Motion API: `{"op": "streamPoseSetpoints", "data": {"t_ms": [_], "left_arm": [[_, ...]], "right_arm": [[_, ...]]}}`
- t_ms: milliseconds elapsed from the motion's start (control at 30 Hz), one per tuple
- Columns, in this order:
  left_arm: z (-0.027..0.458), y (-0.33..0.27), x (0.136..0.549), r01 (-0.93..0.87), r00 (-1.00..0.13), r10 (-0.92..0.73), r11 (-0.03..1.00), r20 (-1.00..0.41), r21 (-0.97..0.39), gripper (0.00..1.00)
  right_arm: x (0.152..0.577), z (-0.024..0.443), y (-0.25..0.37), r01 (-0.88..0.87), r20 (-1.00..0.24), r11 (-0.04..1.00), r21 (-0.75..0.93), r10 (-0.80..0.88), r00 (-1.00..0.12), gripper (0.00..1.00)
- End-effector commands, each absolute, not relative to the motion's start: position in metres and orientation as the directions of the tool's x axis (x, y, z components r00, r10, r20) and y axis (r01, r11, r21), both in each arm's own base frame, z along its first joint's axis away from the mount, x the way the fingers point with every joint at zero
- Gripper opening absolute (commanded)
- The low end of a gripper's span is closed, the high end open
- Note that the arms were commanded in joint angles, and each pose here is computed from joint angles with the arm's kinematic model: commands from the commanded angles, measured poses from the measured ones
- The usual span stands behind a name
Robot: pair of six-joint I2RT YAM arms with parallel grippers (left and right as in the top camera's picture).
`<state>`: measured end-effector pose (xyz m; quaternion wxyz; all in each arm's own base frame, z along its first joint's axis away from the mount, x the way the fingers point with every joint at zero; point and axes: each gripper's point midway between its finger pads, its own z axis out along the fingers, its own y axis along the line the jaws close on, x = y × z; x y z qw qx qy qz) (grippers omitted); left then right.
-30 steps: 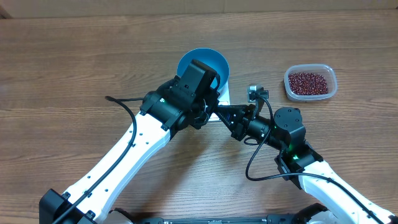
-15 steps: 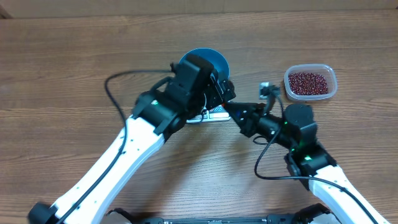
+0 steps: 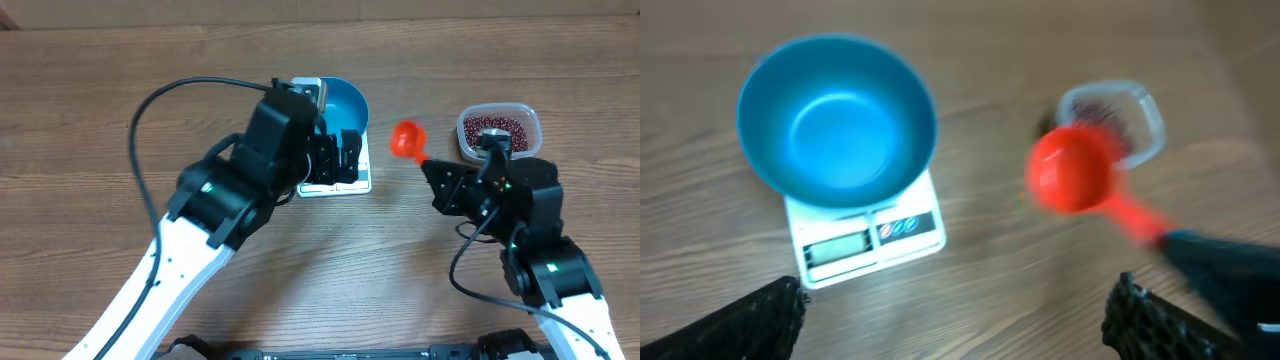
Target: Scoop item into bowl and weigh 150g on scale
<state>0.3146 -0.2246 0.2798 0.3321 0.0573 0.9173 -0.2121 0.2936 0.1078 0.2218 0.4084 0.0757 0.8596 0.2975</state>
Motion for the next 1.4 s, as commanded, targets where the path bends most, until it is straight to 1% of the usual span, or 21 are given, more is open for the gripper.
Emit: {"op": "streamPoseSetpoints", "data": {"t_ms": [0,33,67,100,133,167,400,500,600,767,1033,1367], "left_arm": [[0.232,-0.223,0.322,0.237,-0.817,0.044,0.935,-0.576,-0.264,0.88],[0.222,-0.224,0.323,0.231,-0.829,0.053,0.939,-0.556,-0.254,0.82],[0.212,-0.225,0.325,0.225,-0.841,0.062,0.943,-0.537,-0.245,0.71],[0.202,-0.226,0.326,0.221,-0.852,0.069,0.946,-0.519,-0.236,0.49],[0.191,-0.229,0.328,0.219,-0.862,0.079,0.949,-0.501,-0.227,0.21],[0.182,-0.231,0.329,0.217,-0.871,0.088,0.951,-0.483,-0.219,0.04],[0.116,-0.243,0.335,0.224,-0.909,0.165,0.968,-0.383,-0.115,0.04],[0.095,-0.249,0.335,0.252,-0.913,0.206,0.963,-0.353,-0.090,0.04],[0.080,-0.251,0.341,0.250,-0.914,0.210,0.965,-0.346,-0.074,0.04],[0.068,-0.245,0.355,0.231,-0.903,0.212,0.973,-0.373,-0.008,0.04],[0.052,-0.254,0.366,0.272,-0.885,0.250,0.962,-0.392,0.000,0.04],[0.030,-0.254,0.371,0.268,-0.889,0.258,0.963,-0.378,0.027,0.04]], "right_arm": [[0.297,0.239,0.079,-0.035,-0.733,0.873,0.487,0.386,-0.561,0.04],[0.295,0.236,0.075,-0.014,-0.732,0.879,0.476,0.387,-0.561,0.04],[0.294,0.233,0.072,0.004,-0.729,0.884,0.467,0.388,-0.564,0.04],[0.293,0.230,0.069,0.020,-0.726,0.888,0.459,0.387,-0.568,0.04],[0.292,0.227,0.066,0.039,-0.722,0.893,0.448,0.387,-0.573,0.04],[0.291,0.224,0.063,0.058,-0.719,0.897,0.438,0.388,-0.577,0.04],[0.286,0.213,0.048,0.135,-0.712,0.911,0.391,0.392,-0.583,0.04],[0.285,0.211,0.043,0.154,-0.706,0.909,0.388,0.400,-0.584,0.04],[0.286,0.209,0.037,0.175,-0.703,0.906,0.386,0.412,-0.580,0.04],[0.287,0.209,0.034,0.188,-0.701,0.904,0.385,0.418,-0.577,0.04],[0.287,0.209,0.034,0.188,-0.701,0.904,0.385,0.418,-0.577,0.04],[0.287,0.208,0.034,0.188,-0.701,0.904,0.385,0.418,-0.578,0.04]]}}
